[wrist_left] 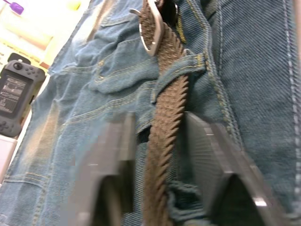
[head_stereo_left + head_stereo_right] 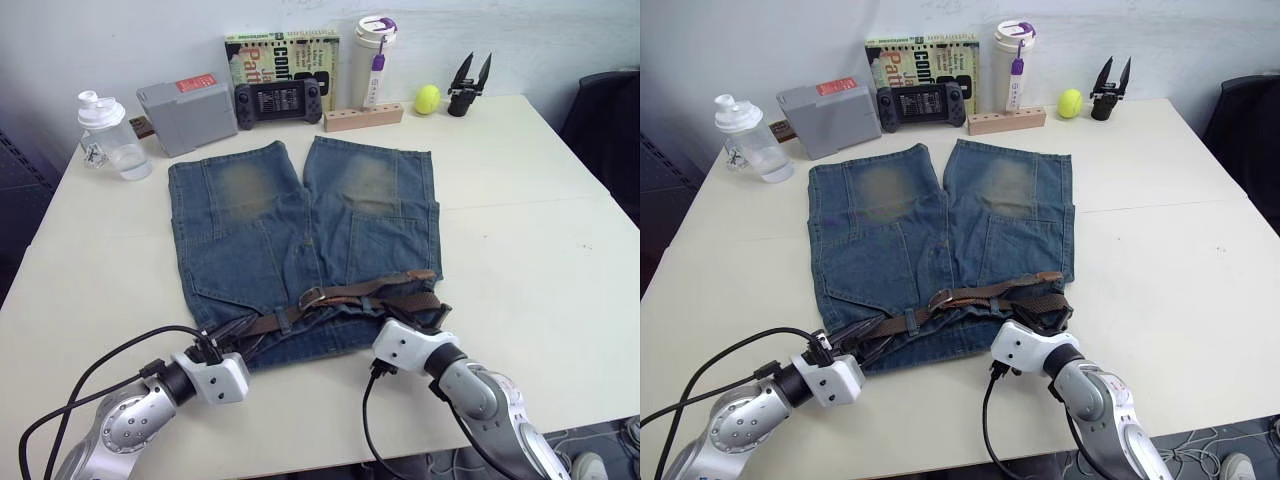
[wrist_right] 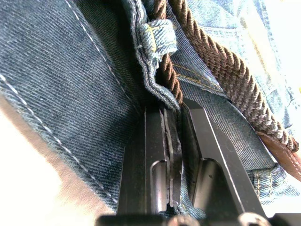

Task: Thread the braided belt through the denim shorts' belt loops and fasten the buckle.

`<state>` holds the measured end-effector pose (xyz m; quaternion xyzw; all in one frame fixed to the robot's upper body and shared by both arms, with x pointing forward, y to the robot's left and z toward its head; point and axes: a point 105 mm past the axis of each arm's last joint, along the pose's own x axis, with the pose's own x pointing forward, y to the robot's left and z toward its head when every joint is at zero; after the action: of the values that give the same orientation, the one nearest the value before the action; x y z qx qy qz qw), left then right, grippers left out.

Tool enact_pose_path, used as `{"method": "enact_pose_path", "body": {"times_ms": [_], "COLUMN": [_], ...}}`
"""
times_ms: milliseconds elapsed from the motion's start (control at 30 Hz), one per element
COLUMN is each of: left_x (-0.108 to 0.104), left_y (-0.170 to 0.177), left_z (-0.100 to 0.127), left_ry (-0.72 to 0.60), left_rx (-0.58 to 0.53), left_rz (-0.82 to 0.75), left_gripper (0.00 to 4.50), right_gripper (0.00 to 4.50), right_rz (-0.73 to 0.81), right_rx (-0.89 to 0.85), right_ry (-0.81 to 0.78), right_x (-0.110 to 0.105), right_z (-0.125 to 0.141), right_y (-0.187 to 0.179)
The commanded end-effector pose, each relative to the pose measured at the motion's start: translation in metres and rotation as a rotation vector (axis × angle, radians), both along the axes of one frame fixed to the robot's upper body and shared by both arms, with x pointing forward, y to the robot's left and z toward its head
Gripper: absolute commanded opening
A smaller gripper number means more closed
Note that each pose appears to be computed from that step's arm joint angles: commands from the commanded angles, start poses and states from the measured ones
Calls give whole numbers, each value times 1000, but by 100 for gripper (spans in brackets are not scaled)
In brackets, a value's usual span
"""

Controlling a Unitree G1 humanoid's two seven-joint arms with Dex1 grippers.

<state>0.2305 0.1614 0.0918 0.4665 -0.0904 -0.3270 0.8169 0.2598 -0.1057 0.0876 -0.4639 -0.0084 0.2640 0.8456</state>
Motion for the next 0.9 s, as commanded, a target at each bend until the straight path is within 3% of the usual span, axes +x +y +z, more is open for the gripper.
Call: {"method": "enact_pose_path", "body": {"times_ms": [33, 200, 300, 567, 733, 900], "left_x": [2, 8, 9, -9, -14, -12], "left_y": [2, 23, 62, 155, 166, 147], "left_z": [-1, 1, 2, -20, -36, -41], "left_ry": [-1, -10, 3, 66, 121, 142], "left_rx": [19, 0, -86, -161, -254, -268], "left_rz": [29, 162, 358, 706, 798, 738], "left_gripper": [6, 6, 6, 6, 6, 6], "right_gripper": [0, 0, 0, 0, 0, 0], "right_rz": [33, 37, -10, -78, -81, -76], "right_rx": [3, -2, -5, -20, -23, -25], "right_ry": [16, 23, 39, 54, 52, 55], "right_x": [-3, -2, 2, 10, 12, 12], "right_z": [-3, -5, -7, -9, -8, -8], "right_y": [8, 8, -1, -17, -18, -17]}}
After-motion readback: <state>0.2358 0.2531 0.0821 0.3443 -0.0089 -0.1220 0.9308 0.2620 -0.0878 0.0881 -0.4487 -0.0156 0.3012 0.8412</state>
